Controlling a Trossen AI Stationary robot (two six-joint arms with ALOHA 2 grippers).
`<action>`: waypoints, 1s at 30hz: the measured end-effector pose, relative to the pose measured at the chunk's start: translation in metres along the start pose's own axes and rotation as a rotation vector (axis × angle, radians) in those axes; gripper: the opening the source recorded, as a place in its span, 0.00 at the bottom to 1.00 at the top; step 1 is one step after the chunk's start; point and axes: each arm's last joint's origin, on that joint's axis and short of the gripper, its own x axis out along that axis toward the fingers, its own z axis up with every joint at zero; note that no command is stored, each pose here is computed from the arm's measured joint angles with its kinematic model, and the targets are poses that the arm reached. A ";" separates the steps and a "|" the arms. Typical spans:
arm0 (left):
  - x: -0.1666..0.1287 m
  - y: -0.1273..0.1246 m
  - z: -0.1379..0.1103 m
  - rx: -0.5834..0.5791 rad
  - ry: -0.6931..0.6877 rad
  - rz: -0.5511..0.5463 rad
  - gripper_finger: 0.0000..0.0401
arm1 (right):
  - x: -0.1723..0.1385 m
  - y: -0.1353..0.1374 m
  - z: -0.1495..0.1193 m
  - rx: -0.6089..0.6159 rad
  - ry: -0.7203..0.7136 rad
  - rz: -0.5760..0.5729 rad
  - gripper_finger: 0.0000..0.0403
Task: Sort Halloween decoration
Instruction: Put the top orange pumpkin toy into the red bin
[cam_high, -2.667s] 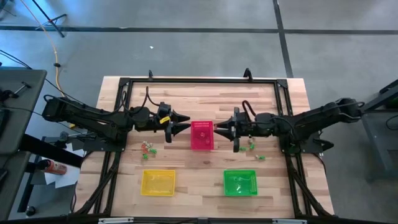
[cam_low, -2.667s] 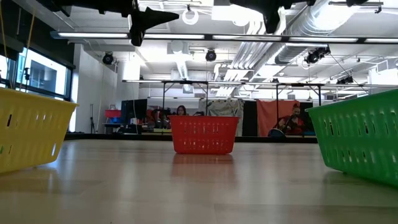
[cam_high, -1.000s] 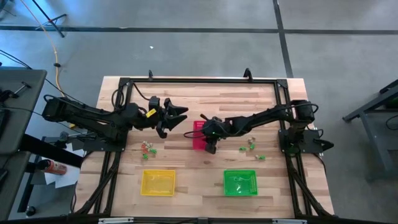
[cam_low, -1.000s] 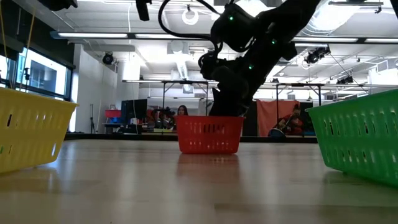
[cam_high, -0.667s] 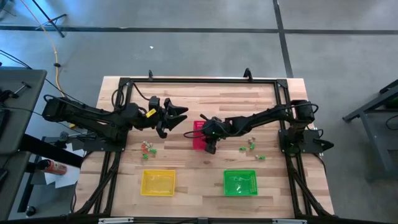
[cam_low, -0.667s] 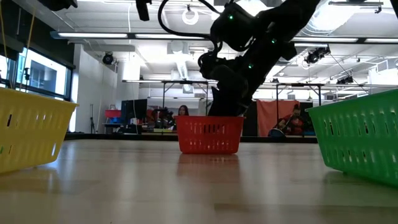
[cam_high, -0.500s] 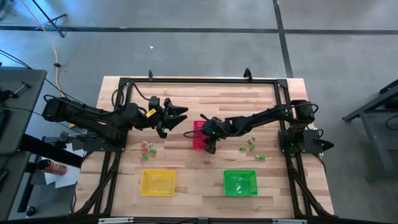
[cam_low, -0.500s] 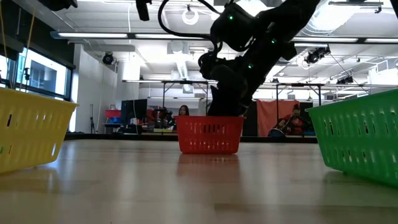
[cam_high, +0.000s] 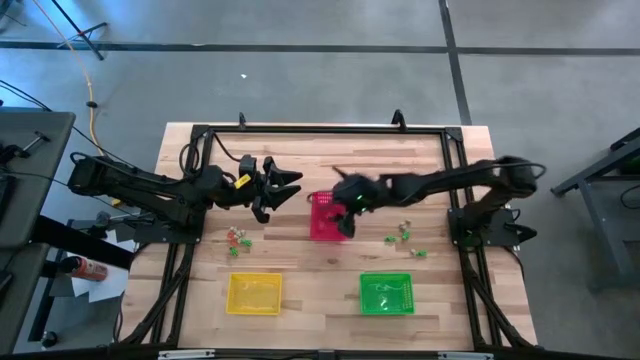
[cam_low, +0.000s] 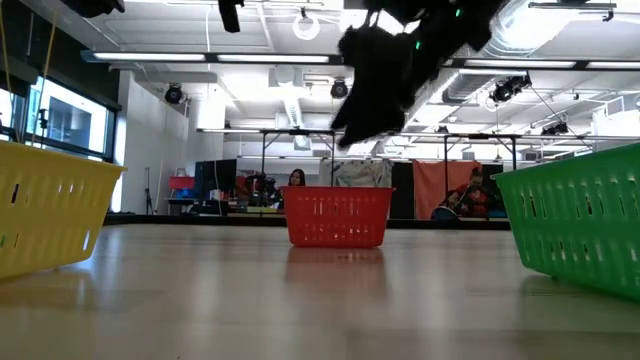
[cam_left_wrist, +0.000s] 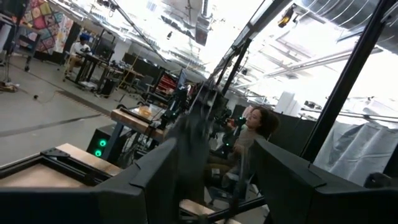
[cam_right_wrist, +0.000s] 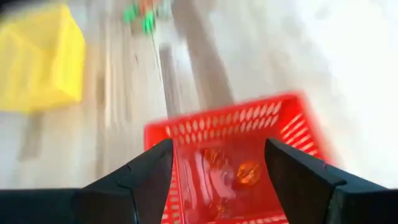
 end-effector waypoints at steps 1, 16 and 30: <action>0.000 0.000 0.000 0.001 0.001 0.000 0.49 | -0.011 -0.001 0.004 0.004 -0.023 -0.001 0.62; 0.000 0.000 0.000 0.003 0.004 0.002 0.49 | -0.140 0.021 0.036 0.024 -0.449 0.111 0.62; 0.007 0.001 -0.011 0.186 0.381 0.066 0.49 | -0.114 0.039 0.001 0.169 -0.819 0.239 0.62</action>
